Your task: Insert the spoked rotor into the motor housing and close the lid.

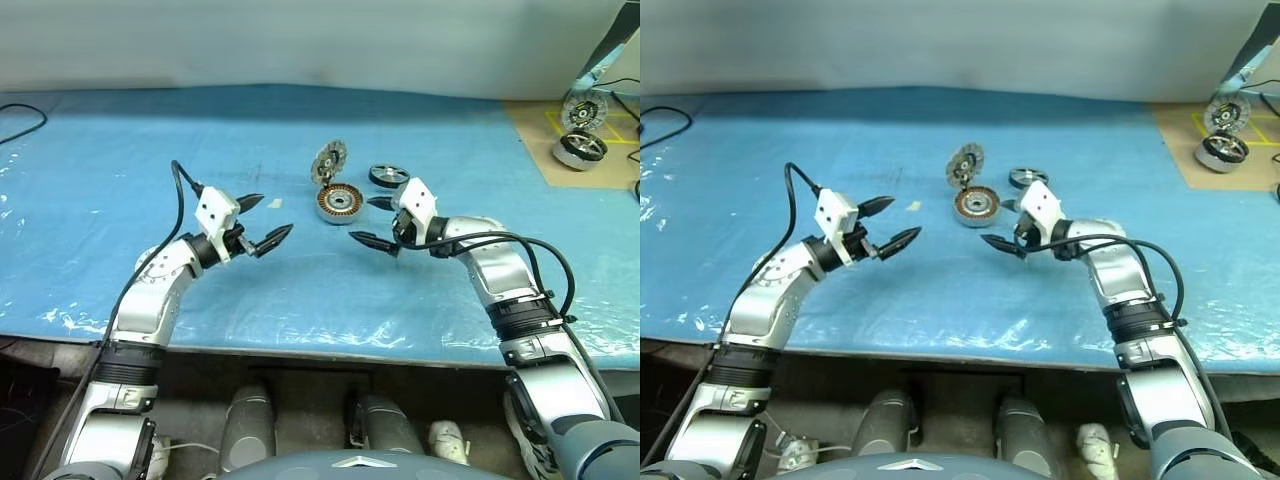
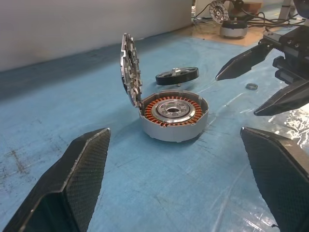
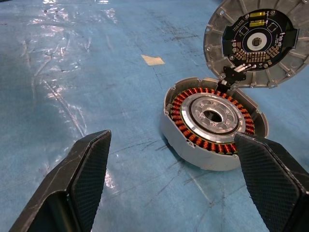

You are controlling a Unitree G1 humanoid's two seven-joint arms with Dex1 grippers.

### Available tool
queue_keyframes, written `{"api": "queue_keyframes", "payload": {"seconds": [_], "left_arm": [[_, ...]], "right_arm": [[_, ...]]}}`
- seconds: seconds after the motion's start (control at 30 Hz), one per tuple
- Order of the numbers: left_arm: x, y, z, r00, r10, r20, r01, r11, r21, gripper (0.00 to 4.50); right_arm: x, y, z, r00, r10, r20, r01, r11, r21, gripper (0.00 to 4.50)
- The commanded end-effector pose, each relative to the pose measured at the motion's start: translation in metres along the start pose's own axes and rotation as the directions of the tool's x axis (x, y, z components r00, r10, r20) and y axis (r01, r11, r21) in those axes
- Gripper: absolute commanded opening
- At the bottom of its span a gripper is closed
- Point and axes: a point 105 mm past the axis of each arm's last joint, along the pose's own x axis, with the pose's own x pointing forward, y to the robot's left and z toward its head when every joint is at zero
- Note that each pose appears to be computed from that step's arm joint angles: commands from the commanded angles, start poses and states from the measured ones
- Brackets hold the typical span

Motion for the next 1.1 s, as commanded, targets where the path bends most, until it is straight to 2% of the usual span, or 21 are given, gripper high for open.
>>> {"api": "queue_keyframes", "payload": {"seconds": [0.03,0.43,0.67,0.9,1.1], "left_arm": [[0.001,0.002,0.011,0.999,-0.01,0.031,0.009,0.999,0.032,4.5],[-0.003,-0.002,0.006,1.0,0.015,0.027,-0.015,1.0,0.024,4.5],[-0.006,0.001,0.004,0.998,0.06,0.025,-0.061,0.998,0.035,4.5],[-0.006,-0.001,0.001,0.998,0.066,0.023,-0.066,0.997,0.03,4.5],[-0.003,-0.006,-0.001,0.997,0.068,0.024,-0.069,0.997,0.022,4.5]], "right_arm": [[-0.002,-0.008,0.018,0.998,-0.031,0.057,0.034,0.998,-0.052,4.3],[0.006,-0.017,0.018,1.0,-0.008,0.019,0.01,0.995,-0.1,4.3],[0.021,-0.018,0.022,0.997,0.06,-0.049,-0.07,0.968,-0.239,4.3],[0.037,-0.018,0.028,0.962,0.169,-0.216,-0.253,0.852,-0.458,4.3],[0.046,-0.027,0.035,0.927,0.196,-0.319,-0.336,0.81,-0.48,4.3]]}}
